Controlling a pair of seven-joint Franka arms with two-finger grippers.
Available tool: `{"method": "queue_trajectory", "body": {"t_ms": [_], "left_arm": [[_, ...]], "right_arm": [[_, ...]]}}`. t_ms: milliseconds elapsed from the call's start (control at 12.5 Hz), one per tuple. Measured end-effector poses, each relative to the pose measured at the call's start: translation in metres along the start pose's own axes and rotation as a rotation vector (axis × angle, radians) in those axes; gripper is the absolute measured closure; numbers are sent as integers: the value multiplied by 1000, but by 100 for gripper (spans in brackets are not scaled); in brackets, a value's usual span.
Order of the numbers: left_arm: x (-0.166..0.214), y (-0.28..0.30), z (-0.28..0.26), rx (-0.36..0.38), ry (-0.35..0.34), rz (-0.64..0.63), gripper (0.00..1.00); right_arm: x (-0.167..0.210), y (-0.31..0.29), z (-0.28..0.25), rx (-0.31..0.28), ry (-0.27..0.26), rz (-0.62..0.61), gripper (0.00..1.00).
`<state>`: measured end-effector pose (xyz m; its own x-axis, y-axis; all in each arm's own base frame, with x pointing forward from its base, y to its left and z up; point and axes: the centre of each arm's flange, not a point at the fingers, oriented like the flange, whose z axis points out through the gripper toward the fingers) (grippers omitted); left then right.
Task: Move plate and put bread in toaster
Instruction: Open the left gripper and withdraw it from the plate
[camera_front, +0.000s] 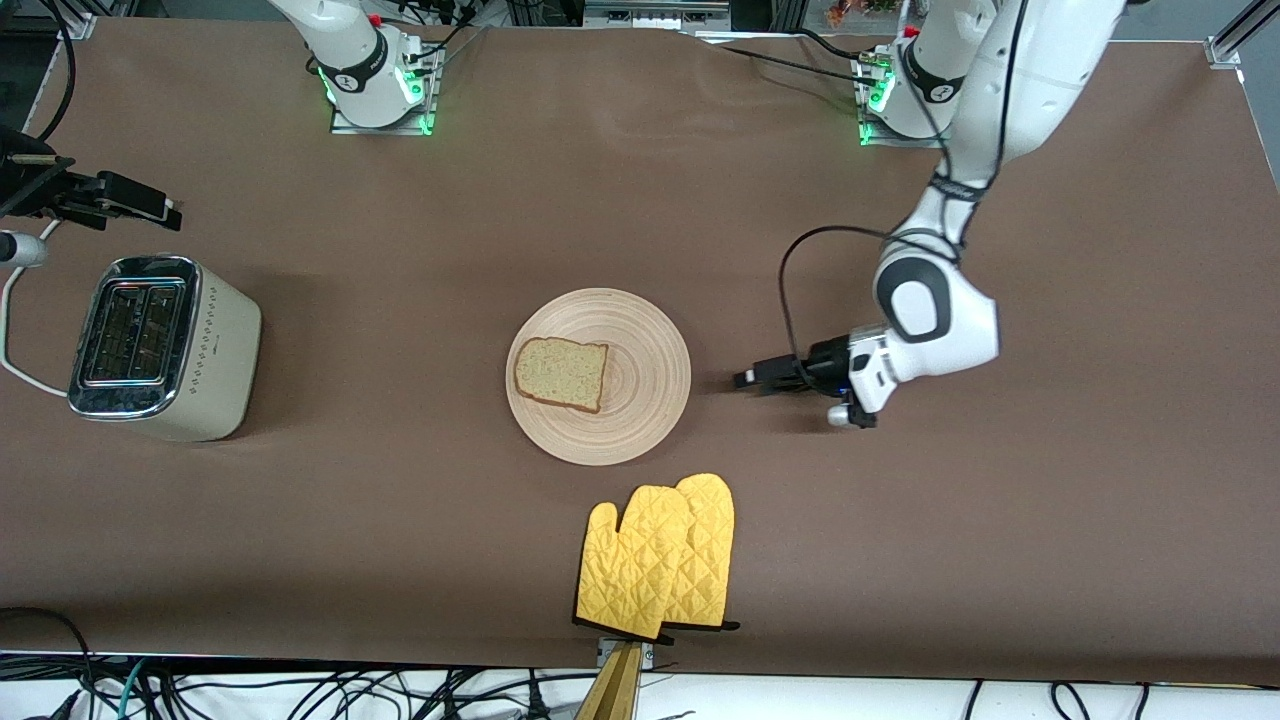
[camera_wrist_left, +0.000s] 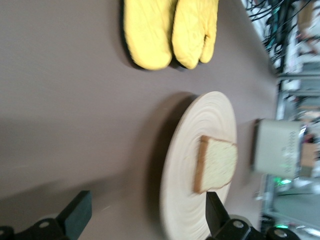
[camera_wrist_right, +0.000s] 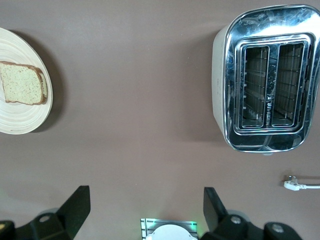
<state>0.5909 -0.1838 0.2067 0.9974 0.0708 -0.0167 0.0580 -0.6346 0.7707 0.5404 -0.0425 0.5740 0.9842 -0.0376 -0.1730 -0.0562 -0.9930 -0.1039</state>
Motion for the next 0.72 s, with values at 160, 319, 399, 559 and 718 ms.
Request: {"method": "queue_trajectory", "body": {"t_ms": [160, 319, 399, 559, 718], "left_arm": [[11, 2, -73, 162, -57, 174, 0], [16, 2, -149, 316, -156, 315, 0], [17, 5, -186, 403, -185, 374, 0], [14, 34, -244, 602, -206, 511, 0], [9, 73, -282, 695, -152, 594, 0]], "right_arm": [[0, 0, 0, 0, 0, 0, 0], [0, 0, 0, 1, 0, 1, 0], [0, 0, 0, 1, 0, 1, 0], [0, 0, 0, 1, -1, 1, 0], [0, 0, 0, 1, 0, 1, 0]]}}
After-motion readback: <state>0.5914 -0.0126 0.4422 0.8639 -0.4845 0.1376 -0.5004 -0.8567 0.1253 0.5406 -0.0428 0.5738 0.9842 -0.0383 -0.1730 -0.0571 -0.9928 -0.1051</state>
